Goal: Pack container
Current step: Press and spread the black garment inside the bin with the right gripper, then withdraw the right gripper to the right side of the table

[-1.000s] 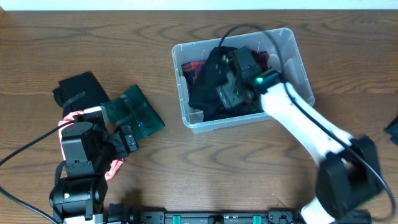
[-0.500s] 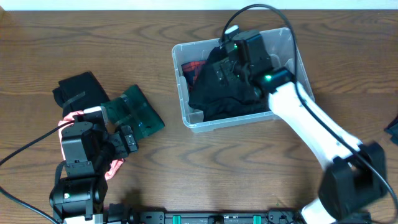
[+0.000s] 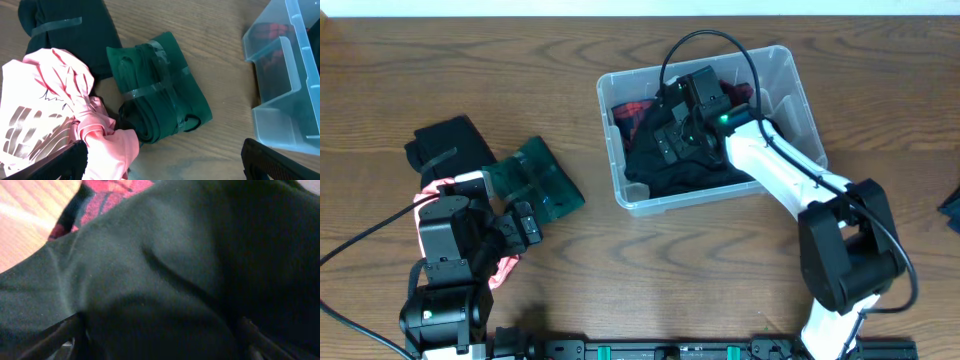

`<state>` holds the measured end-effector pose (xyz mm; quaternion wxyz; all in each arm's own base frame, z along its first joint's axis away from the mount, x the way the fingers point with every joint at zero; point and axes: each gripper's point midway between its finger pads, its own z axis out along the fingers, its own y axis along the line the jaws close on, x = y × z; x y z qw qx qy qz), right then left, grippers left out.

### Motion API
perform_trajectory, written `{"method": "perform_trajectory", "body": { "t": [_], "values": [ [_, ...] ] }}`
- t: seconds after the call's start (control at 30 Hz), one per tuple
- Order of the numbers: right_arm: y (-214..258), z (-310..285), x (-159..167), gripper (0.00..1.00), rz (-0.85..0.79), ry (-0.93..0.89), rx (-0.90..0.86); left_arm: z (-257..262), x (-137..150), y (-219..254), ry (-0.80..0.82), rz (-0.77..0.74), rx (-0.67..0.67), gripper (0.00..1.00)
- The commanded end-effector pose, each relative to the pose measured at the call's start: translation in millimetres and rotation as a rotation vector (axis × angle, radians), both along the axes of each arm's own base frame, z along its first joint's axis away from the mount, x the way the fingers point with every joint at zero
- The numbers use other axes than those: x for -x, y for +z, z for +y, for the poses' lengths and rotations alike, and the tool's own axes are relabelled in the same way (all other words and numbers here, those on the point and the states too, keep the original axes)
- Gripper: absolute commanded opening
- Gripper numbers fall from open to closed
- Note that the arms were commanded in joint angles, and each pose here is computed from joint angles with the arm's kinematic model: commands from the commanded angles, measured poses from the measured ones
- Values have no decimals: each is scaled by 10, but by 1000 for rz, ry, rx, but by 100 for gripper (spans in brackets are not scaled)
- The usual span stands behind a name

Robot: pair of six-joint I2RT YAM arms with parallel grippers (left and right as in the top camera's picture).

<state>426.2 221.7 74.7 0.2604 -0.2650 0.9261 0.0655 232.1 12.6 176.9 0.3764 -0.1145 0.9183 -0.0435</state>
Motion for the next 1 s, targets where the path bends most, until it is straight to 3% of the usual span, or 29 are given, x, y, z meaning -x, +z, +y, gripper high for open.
{"method": "perform_trajectory", "body": {
  "t": [0.0, 0.2, 0.33, 0.57, 0.77, 0.97],
  "values": [
    [526, -422, -77, 99, -130, -197, 54, -5, -23, 92, 0, -22, 2, 98],
    [1454, -1500, 7, 99, -301, -608, 60, -5, -23, 93, 0, -23, 2, 98],
    [1523, -2335, 234, 99, -257, -847, 102, -5, -23, 93, 0, -23, 2, 98],
    [907, -3765, 825, 99, 8, -1173, 266, -5, -24, 93, 0, -23, 2, 98],
    [181, -4427, 1407, 99, 269, -1323, 336, -6, -23, 93, 0, -23, 2, 98],
    [-234, -4853, 1756, 99, 400, -1371, 362, -6, -23, 93, 0, -23, 2, 98]
  ]
}}
